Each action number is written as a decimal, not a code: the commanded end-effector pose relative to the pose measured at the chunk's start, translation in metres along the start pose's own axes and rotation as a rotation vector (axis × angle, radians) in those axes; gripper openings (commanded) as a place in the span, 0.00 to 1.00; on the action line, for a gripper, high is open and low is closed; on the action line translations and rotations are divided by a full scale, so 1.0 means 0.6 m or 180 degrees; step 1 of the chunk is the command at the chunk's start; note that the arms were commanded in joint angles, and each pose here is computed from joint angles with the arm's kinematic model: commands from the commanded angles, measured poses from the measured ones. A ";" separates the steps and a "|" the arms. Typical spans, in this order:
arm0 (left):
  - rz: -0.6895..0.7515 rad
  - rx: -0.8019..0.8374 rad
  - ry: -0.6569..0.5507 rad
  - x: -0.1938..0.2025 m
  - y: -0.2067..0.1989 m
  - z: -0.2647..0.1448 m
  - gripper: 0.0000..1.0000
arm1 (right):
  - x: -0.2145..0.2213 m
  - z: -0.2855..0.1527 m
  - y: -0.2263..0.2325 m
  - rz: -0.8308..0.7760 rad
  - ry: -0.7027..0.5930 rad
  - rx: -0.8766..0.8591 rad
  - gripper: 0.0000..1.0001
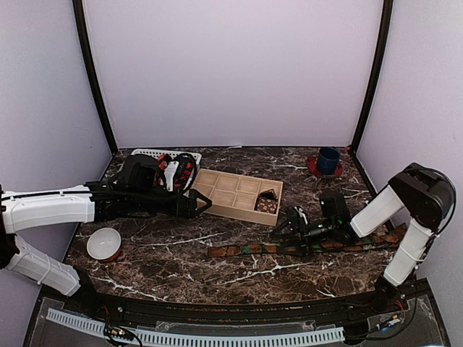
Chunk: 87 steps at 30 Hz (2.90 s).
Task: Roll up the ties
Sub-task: Smooth out the tie at the center of the board, then move the tie to the center of the board, then move to tie at the center of the board.
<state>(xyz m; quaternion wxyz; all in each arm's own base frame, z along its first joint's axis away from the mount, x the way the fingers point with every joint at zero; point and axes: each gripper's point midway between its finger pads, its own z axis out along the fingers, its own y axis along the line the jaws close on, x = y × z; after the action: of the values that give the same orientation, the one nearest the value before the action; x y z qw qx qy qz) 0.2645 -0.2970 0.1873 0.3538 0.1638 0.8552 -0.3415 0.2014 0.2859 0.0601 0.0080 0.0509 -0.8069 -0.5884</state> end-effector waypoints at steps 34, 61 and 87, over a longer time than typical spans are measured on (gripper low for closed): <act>0.2879 0.1013 0.1164 0.244 -0.039 0.212 0.81 | -0.014 -0.070 0.176 -0.0344 -0.0172 0.0256 0.99; 0.2512 0.1287 0.1074 0.222 -0.086 0.152 0.73 | -0.054 -0.071 0.133 -0.0749 -0.0434 0.0724 0.96; 0.2789 0.1635 0.1557 0.310 -0.073 0.204 0.23 | -0.003 -0.126 -0.105 0.0118 0.0113 0.2296 0.51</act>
<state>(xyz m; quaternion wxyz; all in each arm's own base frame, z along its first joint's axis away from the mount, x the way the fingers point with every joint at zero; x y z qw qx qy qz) 0.1930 -0.4195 0.0215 0.2507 0.6324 0.6653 -0.3076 0.2339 0.2083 0.0311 -0.0160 0.0289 -0.9567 -0.2891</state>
